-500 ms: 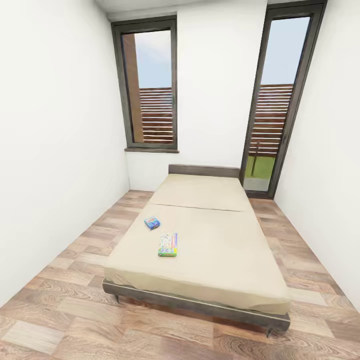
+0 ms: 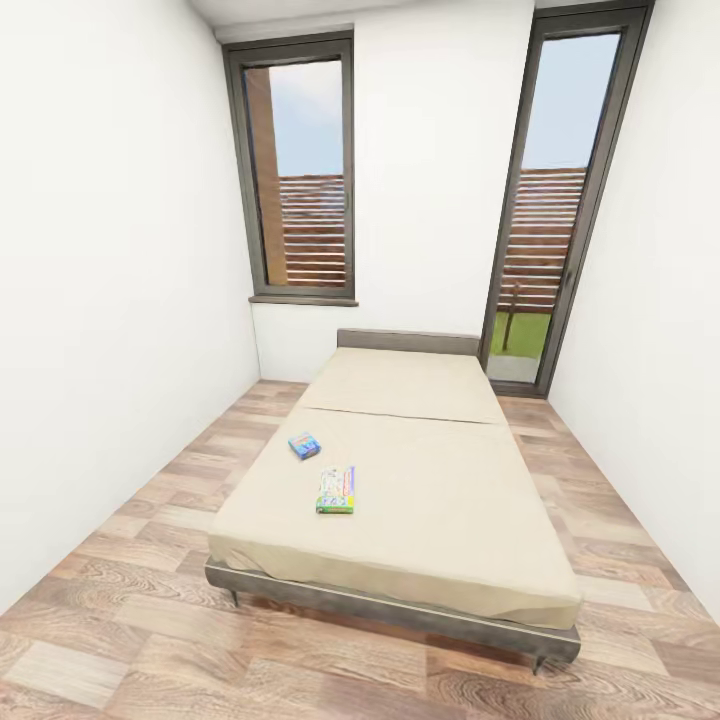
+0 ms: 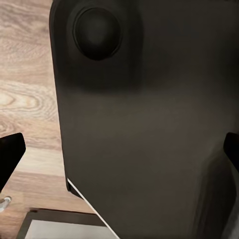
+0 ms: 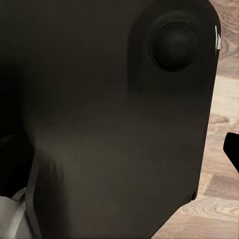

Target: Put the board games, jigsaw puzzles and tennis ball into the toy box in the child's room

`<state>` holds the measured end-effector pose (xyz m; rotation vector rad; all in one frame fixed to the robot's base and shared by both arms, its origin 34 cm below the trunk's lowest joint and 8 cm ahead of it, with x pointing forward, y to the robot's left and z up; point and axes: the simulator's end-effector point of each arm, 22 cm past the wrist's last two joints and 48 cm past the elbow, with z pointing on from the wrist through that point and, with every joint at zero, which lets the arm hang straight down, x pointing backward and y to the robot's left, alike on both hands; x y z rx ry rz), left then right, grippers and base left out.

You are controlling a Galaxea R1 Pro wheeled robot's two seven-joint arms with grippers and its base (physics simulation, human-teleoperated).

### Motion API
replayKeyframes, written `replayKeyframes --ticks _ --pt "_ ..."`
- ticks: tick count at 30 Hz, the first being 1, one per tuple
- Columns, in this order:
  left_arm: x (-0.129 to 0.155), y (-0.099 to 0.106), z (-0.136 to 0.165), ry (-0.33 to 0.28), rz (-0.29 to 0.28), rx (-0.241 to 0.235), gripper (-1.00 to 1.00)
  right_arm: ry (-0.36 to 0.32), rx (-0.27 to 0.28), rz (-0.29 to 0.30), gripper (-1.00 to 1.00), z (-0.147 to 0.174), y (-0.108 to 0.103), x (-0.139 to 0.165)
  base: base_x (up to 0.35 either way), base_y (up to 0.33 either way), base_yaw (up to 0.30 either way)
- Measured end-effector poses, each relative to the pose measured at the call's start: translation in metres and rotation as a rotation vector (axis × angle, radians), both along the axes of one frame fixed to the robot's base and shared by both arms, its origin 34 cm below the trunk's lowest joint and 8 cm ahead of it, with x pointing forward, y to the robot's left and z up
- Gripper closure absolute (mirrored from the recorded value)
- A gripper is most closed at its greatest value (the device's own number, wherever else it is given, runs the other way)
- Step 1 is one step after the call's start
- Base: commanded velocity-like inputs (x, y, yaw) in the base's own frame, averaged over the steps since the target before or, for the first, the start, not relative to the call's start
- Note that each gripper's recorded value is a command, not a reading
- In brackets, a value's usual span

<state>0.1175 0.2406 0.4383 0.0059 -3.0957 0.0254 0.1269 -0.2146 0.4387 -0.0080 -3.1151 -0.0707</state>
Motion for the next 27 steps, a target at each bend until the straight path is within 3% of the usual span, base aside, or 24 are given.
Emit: replayKeyframes --ticks 27 --pt "0.000 0.000 0.000 0.000 0.000 0.000 -1.00 -0.062 0.002 0.003 -1.00 0.000 0.001 0.013 0.000 0.000 0.013"
